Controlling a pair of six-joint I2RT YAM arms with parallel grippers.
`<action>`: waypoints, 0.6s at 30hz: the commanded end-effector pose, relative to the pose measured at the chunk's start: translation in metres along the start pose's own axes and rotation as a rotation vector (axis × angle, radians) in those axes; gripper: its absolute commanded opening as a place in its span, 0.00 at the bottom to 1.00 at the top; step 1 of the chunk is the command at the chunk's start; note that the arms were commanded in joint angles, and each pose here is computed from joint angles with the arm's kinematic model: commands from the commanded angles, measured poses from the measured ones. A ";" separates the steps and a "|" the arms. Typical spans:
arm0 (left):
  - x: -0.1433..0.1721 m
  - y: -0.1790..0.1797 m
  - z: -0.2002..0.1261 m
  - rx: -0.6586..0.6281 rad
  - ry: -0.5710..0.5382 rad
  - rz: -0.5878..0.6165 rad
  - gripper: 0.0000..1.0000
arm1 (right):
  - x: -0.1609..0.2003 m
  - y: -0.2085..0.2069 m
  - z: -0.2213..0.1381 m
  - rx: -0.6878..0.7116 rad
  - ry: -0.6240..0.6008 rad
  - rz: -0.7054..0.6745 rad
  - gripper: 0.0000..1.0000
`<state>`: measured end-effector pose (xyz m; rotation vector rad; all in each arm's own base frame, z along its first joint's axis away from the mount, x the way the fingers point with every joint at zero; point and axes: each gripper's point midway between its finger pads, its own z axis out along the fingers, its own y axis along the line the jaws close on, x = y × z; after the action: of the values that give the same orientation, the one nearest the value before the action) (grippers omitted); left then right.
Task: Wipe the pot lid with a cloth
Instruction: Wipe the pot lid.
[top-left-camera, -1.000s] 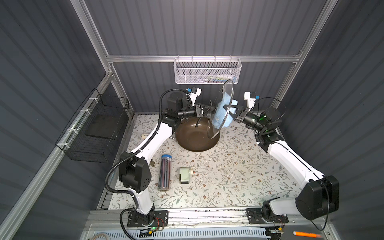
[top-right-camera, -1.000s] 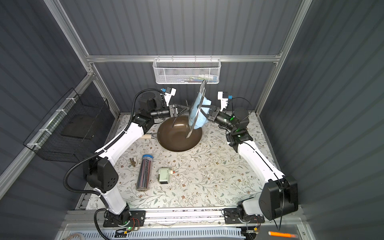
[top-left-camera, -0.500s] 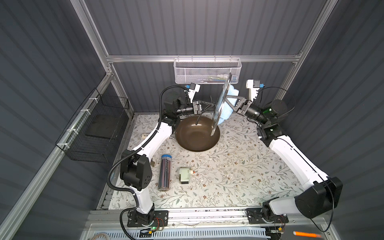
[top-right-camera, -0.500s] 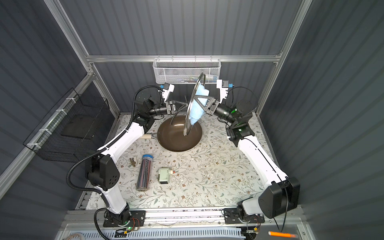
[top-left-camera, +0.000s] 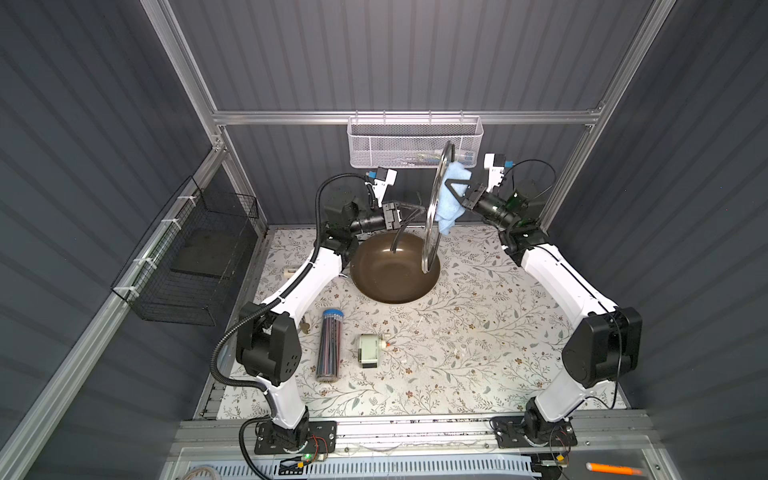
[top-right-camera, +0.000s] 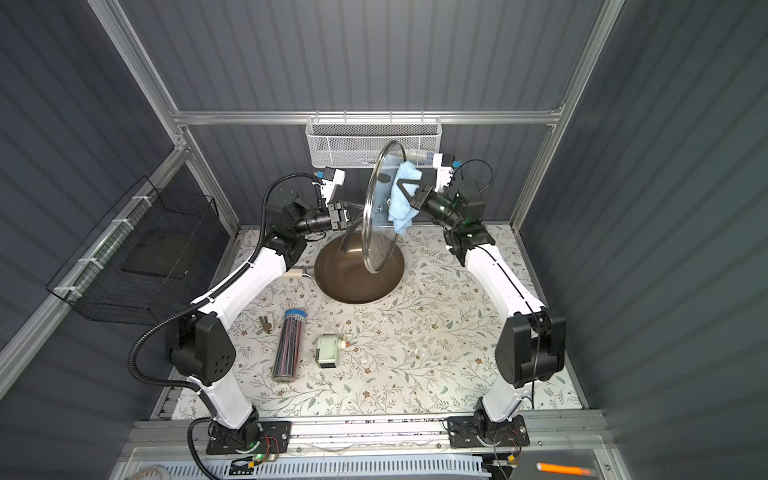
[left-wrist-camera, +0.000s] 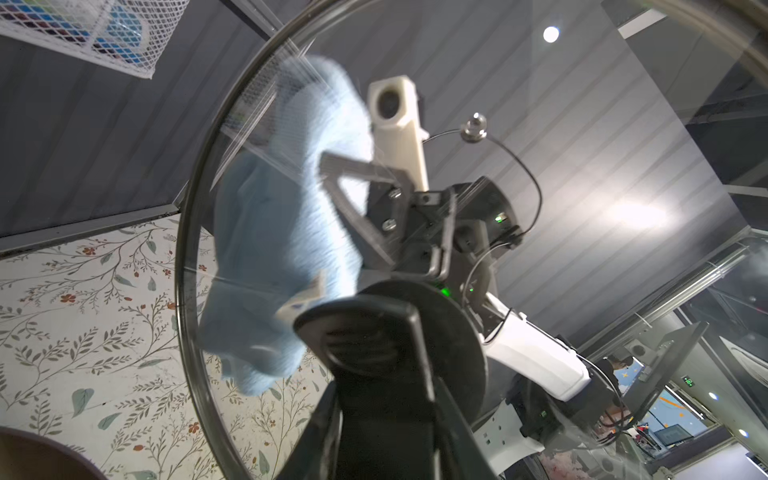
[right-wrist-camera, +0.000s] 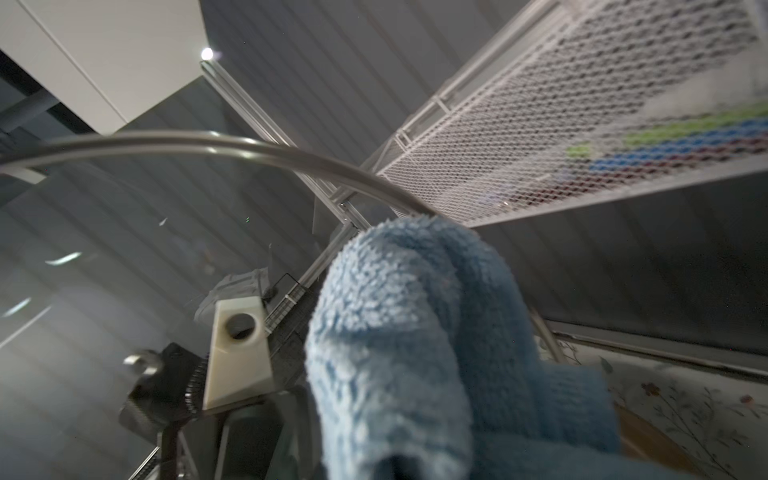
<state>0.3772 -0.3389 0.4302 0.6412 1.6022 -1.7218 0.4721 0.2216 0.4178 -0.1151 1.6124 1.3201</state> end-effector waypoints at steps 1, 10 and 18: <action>-0.037 -0.114 -0.009 0.209 -0.075 0.328 0.00 | 0.038 -0.024 -0.002 0.068 0.085 0.042 0.00; -0.058 -0.067 0.005 0.104 -0.120 0.303 0.00 | 0.115 0.045 -0.039 -0.026 0.246 0.064 0.00; -0.054 -0.041 0.009 0.038 -0.119 0.278 0.00 | 0.067 0.149 -0.059 -0.211 0.120 -0.084 0.00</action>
<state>0.3946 -0.3433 0.4523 0.6768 1.5156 -1.6377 0.3305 0.2674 0.4183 -0.2994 1.6833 1.4384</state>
